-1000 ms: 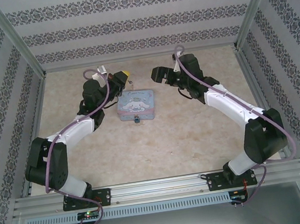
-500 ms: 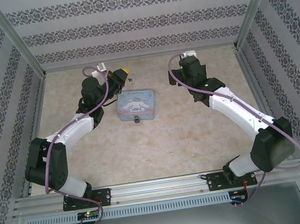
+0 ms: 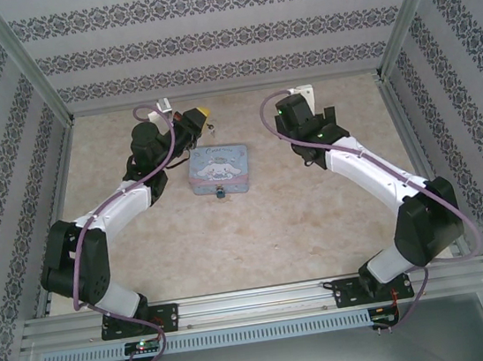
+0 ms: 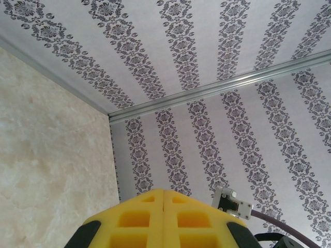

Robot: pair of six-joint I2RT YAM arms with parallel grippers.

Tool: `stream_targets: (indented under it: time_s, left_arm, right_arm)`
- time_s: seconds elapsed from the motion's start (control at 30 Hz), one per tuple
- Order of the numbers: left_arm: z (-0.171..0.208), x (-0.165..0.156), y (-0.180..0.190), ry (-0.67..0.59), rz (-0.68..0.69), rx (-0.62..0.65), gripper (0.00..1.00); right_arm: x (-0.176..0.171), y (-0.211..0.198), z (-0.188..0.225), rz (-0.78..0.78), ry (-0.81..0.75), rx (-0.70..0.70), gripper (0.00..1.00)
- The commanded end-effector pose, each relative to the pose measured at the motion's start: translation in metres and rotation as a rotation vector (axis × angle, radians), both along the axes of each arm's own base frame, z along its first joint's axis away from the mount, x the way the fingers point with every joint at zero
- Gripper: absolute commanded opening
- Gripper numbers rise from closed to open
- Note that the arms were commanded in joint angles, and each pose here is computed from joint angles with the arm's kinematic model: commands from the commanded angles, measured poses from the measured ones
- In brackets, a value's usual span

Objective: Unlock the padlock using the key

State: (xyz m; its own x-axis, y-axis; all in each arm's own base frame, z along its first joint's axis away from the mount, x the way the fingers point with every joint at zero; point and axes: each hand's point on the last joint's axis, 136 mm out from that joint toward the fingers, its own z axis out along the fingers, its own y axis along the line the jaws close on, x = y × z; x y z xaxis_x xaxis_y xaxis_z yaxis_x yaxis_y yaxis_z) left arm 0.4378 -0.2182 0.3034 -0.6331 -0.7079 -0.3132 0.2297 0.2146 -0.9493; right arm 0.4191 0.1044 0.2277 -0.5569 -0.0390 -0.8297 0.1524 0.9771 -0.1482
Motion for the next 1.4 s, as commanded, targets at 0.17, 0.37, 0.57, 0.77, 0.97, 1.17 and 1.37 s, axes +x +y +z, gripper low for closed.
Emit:
stream_targets:
  time_s: [0.17,0.37,0.57,0.77,0.97,1.17,1.37]
  left_arm:
    - [0.018,0.005,0.001,-0.062,0.001,-0.015,0.00]
    - [0.015,0.007,0.004,-0.034,0.022,-0.056,0.00]
    - [0.007,0.007,0.006,0.035,0.052,-0.114,0.00]
    - [0.000,0.004,0.009,0.109,0.086,-0.135,0.00]
    - [-0.003,0.001,0.008,0.133,0.094,-0.143,0.00]
    - [-0.005,-0.002,0.008,0.139,0.095,-0.145,0.00]
    - [-0.005,-0.001,0.008,0.136,0.095,-0.144,0.00]
  right_arm:
    - [-0.018,0.069,0.007,0.257,0.044,0.581,0.98]
    - [-0.023,0.128,0.043,0.462,0.057,1.024,0.88]
    - [-0.025,0.171,0.072,0.606,0.032,1.362,0.79]
    - [-0.027,0.198,0.087,0.681,0.001,1.438,0.69]
    - [-0.022,0.215,0.083,0.690,0.013,1.461,0.50]
    - [-0.020,0.227,0.080,0.701,0.025,1.473,0.45]
    - [-0.019,0.236,0.075,0.703,0.044,1.481,0.43]
